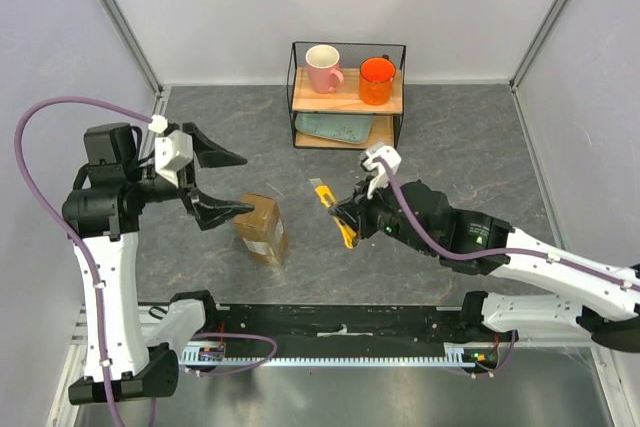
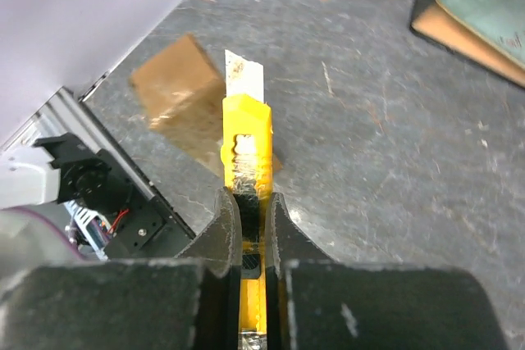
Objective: Unpack the express box
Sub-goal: Pick up the knife from the center of the board.
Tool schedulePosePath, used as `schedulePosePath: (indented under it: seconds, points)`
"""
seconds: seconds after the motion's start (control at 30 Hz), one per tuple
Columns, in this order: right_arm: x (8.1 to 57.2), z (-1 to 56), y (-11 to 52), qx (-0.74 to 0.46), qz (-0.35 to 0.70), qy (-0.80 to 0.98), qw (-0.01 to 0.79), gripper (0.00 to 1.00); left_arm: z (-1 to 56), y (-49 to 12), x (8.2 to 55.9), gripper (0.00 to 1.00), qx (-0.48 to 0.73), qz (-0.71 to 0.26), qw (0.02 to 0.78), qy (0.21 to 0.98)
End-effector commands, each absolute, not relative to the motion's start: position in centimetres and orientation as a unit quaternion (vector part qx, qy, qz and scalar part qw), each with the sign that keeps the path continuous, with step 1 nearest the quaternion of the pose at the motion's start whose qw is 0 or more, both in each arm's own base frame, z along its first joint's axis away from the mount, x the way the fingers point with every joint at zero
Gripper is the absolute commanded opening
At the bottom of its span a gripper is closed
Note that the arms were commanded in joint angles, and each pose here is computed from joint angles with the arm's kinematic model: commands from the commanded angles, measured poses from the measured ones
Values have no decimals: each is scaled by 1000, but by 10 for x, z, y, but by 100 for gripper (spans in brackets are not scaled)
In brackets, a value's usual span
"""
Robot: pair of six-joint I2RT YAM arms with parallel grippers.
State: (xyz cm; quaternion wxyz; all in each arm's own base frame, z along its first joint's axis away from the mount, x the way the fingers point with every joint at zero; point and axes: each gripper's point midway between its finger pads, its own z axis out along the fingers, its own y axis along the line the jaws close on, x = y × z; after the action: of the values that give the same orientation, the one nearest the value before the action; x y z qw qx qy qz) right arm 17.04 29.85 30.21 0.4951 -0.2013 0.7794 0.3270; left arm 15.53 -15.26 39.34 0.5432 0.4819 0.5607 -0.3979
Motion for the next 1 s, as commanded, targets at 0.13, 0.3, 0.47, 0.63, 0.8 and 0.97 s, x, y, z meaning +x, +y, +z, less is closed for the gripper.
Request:
schedulePosePath:
  seconds: [0.13,0.3,0.47,0.63,0.8,0.97]
  points:
    - [137,340,322,-330,219,746,535,0,431,-163,149,98,429,-533,471,557]
    - [127,359,334,-362,179,725,559,0,435,-164,144,79,399,-595,410,564]
    - [126,372,339,-390,143,705,575,0,432,-166,141,79,393,-599,400,571]
    - [130,387,347,-408,117,688,589,0,431,-172,136,79,386,-616,369,579]
    - [133,399,357,-420,105,673,600,0,418,-178,134,78,377,-633,338,586]
    - [134,399,362,-425,101,670,601,0,414,-179,135,67,372,-640,326,588]
